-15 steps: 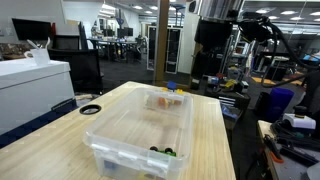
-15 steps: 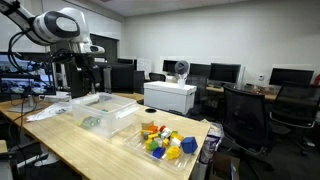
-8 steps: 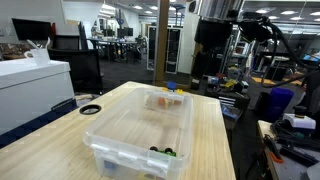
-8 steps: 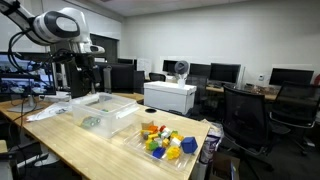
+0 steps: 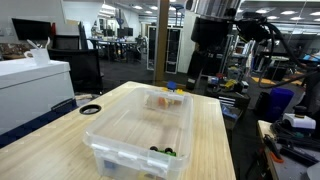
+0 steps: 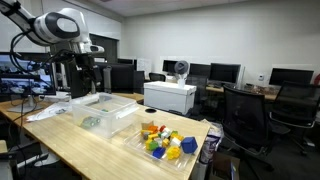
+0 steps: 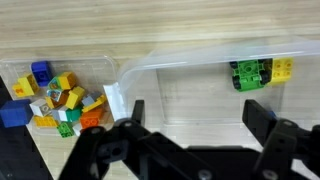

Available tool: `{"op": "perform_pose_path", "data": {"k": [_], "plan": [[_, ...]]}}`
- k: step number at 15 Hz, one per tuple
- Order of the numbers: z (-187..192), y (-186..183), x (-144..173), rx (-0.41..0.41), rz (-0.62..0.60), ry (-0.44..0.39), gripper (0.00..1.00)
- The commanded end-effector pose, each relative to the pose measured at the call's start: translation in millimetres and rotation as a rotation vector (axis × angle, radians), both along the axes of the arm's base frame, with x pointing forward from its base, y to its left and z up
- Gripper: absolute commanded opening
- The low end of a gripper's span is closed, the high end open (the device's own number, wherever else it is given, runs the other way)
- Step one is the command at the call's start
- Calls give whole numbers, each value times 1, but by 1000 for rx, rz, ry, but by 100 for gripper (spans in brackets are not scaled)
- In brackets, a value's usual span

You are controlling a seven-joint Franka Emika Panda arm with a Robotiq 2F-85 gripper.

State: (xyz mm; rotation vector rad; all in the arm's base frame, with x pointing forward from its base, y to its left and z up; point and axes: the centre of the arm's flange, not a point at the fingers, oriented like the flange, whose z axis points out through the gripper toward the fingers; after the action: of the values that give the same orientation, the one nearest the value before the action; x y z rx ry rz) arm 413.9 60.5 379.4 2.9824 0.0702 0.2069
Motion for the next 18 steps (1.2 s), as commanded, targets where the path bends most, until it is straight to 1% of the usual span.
{"op": "perform_pose_path", "data": {"k": [1,2,4,5,7,8,11,13,15,16,18], "plan": [[-4,27,24,35,21,-32,100],[-4,40,36,47,37,-54,100],[-7,53,49,61,54,-80,100],[-13,67,60,77,77,-76,100],[-43,79,68,84,120,-17,100],[-52,80,70,84,127,0,100],[-72,88,76,92,148,21,100],[-78,93,81,99,161,12,100],[-85,103,91,123,169,-22,100],[-95,111,100,134,174,-38,100],[-105,115,106,138,180,-58,100]]}}
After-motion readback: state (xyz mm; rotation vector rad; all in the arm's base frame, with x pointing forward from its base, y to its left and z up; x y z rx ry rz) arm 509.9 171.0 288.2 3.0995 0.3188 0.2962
